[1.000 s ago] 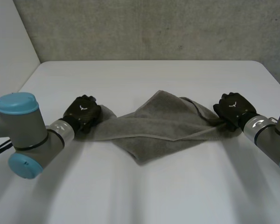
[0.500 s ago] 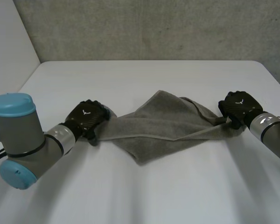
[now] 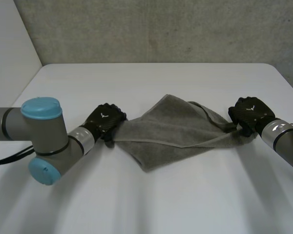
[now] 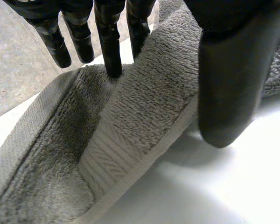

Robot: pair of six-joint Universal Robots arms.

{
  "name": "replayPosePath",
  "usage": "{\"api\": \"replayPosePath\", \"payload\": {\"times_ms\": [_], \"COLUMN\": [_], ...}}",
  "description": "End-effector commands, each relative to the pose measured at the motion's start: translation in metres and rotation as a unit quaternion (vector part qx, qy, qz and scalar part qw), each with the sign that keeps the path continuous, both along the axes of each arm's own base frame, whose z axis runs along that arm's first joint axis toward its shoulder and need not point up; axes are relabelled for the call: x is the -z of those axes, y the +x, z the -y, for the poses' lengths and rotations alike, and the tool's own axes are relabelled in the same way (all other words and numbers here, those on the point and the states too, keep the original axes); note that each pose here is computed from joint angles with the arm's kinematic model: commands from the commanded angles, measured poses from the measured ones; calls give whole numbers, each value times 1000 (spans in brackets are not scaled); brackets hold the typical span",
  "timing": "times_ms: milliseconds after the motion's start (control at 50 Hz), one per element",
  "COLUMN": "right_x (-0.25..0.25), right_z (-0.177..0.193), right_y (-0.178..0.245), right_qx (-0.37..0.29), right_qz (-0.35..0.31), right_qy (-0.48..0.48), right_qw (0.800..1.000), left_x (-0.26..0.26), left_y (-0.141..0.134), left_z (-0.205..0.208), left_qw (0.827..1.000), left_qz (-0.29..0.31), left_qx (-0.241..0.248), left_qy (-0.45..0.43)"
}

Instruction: Fold the towel.

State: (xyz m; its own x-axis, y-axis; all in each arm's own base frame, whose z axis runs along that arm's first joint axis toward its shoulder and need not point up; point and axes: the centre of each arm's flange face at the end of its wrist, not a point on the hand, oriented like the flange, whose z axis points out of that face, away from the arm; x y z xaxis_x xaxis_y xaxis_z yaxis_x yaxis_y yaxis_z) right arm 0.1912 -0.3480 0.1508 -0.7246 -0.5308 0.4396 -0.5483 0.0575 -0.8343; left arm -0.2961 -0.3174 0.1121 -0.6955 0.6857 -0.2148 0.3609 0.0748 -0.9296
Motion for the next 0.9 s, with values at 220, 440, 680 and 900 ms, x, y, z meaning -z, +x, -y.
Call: {"api": "replayPosePath", "payload": {"times_ms": [220, 440, 680, 900], "right_x": [-10, -16, 10, 0], "right_z": [-18, -48, -72, -84], "right_y": [-1, 7, -5, -1], "right_qx": [-8, -88, -105, -142], "right_qz": [-4, -11, -57, -78], "right_qy": [30, 47, 75, 18], "right_qw": [1000, 995, 990, 987], "left_x": [-15, -51, -55, -62], "left_y": [0, 6, 13, 18], "left_z": [5, -7, -12, -8], "left_qw": [1000, 999, 999, 997], "left_qz": [-6, -20, -34, -54], "left_qx": [-19, -18, -32, -47], "left_qy": [-16, -42, -6, 11]}}
